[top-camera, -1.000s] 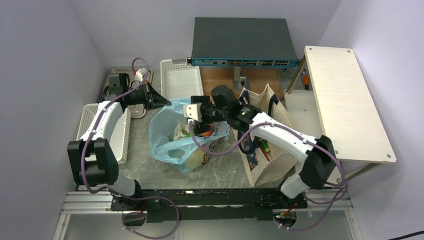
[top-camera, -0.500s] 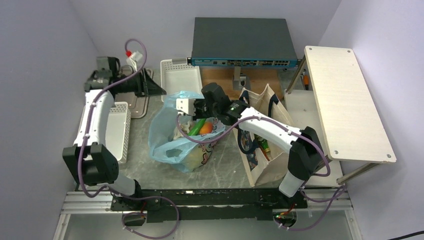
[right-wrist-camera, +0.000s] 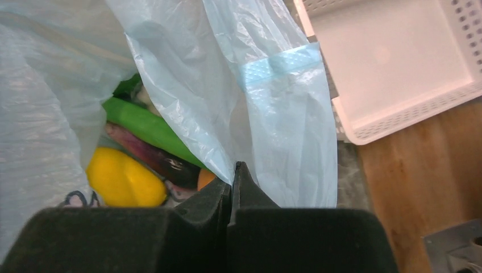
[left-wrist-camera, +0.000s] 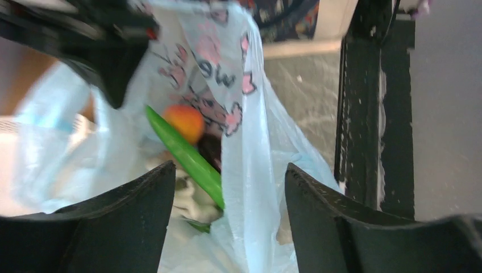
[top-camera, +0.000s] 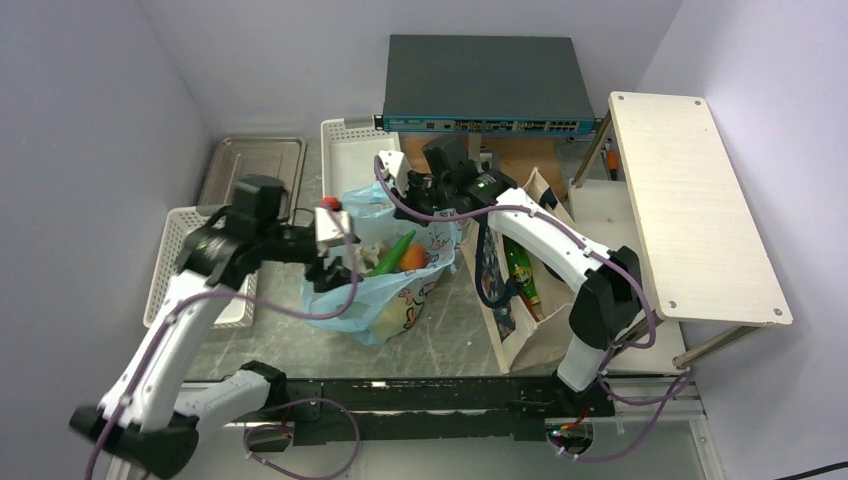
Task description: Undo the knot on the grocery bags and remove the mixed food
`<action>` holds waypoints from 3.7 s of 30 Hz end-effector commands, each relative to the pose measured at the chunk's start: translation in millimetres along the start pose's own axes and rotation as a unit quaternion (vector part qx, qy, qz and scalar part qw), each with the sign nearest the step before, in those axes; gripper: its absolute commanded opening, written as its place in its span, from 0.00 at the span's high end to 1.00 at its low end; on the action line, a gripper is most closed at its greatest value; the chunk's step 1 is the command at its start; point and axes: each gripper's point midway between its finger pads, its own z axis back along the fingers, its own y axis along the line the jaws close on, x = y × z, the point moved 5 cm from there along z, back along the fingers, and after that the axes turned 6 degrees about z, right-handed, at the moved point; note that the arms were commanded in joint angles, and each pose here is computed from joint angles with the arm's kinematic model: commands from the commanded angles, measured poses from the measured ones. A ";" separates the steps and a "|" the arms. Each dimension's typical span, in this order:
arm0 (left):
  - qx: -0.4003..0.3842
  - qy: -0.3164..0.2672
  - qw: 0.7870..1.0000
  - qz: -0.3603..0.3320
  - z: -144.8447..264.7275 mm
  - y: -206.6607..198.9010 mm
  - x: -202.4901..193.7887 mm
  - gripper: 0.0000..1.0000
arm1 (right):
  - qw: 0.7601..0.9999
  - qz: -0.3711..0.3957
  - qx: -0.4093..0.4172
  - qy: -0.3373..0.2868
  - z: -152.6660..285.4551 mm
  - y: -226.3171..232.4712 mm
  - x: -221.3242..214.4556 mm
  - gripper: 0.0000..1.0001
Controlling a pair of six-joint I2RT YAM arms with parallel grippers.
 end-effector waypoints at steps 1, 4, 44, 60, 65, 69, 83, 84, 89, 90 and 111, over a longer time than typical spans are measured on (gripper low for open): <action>0.000 0.093 0.996 -0.011 -40.9 23.3 -37.6 0.21 | 0.997 -0.060 0.040 -0.021 0.8 6.3 13.4 1.00; -0.059 0.145 0.987 0.029 -62.2 10.4 -59.2 0.10 | 0.996 -0.079 0.040 -0.020 -0.2 1.1 13.9 1.00; -0.076 0.243 0.860 -0.441 19.1 -60.7 -209.1 1.00 | 0.959 -0.269 0.084 0.019 71.8 52.4 -75.4 0.84; 0.025 0.096 0.965 -0.244 38.1 -68.3 -94.3 0.01 | 0.993 0.047 0.005 -0.111 83.7 32.7 64.5 0.06; 0.124 0.057 0.976 -0.172 50.1 -54.2 -62.6 0.01 | 0.995 0.078 -0.007 -0.065 27.8 1.8 56.5 0.00; 0.246 0.089 0.964 -0.037 52.1 -8.8 -57.3 0.01 | 0.996 0.087 0.006 -0.037 0.3 -4.2 50.7 0.01; 0.331 0.186 0.913 0.151 15.6 85.0 -123.6 0.85 | 0.997 -0.025 0.077 -0.015 17.7 16.9 23.7 1.00; 0.330 0.180 0.916 0.141 13.8 92.0 -117.2 0.97 | 0.995 -0.034 0.086 -0.022 23.1 22.9 25.8 1.00; 0.323 0.133 0.933 0.090 13.7 119.7 -67.1 1.00 | 0.989 -0.064 0.114 -0.072 51.7 43.4 48.2 1.00; 0.324 0.127 0.934 0.078 16.1 121.0 -60.3 1.00 | 0.989 -0.069 0.108 -0.078 54.0 42.7 51.5 1.00; 0.108 0.019 0.980 -0.165 42.0 -41.4 -55.8 0.18 | 0.987 -0.099 0.125 -0.039 31.5 86.3 0.7 1.00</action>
